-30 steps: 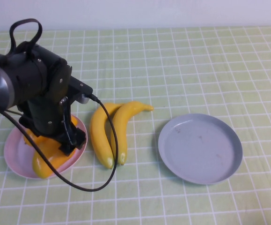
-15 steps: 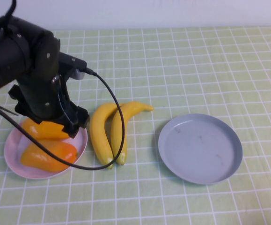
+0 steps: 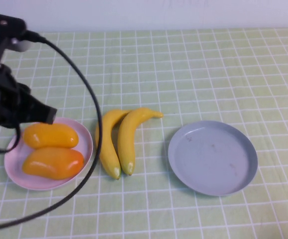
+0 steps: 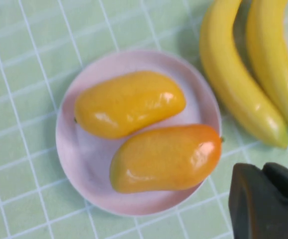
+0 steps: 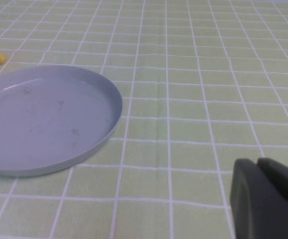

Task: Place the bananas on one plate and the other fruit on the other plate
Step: Put another type of fruit in the right plate

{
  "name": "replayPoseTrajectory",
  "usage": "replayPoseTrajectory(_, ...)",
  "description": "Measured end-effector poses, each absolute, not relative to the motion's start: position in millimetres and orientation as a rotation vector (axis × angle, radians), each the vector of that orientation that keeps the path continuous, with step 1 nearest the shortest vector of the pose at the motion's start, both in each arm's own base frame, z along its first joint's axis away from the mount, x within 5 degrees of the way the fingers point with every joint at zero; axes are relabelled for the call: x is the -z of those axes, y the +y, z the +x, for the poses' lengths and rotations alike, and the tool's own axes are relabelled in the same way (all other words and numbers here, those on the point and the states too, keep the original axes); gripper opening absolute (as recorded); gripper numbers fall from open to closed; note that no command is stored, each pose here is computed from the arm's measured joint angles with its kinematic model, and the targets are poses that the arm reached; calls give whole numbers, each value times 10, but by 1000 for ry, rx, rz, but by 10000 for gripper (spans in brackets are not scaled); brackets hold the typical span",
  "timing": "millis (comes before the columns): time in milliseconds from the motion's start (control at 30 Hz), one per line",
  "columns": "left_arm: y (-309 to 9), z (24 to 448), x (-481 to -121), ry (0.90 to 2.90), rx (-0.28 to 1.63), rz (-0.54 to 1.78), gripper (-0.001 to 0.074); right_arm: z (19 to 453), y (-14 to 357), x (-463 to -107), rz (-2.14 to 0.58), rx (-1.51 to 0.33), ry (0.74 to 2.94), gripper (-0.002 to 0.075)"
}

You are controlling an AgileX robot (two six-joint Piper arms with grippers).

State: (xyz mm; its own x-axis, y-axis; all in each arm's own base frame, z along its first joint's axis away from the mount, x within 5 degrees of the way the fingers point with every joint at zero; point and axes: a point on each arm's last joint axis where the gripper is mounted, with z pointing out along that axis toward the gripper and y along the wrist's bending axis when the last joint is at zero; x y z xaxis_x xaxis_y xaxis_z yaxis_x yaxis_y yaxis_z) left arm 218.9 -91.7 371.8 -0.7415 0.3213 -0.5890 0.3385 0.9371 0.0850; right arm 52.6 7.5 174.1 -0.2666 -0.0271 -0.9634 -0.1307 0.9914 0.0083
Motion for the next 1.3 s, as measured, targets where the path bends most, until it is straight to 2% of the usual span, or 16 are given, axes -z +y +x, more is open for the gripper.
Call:
replayPoseTrajectory(167,-680,1653,-3722,2250,144,377,3,526,75,-1741,-115,-99,1840,-15)
replayPoseTrajectory(333,-495,1249,-3493,2094,190,356,3,526,75,-1741,-115,-99,1840,-15)
replayPoseTrajectory(433,-405,1090,-3345,2075,169,361,3,526,75,-1741,-115,-99,1840,-15)
replayPoseTrajectory(667,-308,934,-3116,2202,140,323,3,526,75,-1741,-115,-99,1840,-15)
replayPoseTrajectory(800,-304,934,-3051,2206,136,319,3,526,75,-1741,-115,-99,1840,-15)
replayPoseTrajectory(1067,-301,902,-2771,1873,163,364,3,526,75,-1741,-114,-100,1840,-15)
replayPoseTrajectory(1300,-127,622,-2411,1620,102,234,2,525,79,-1741,-107,-112,1840,-15)
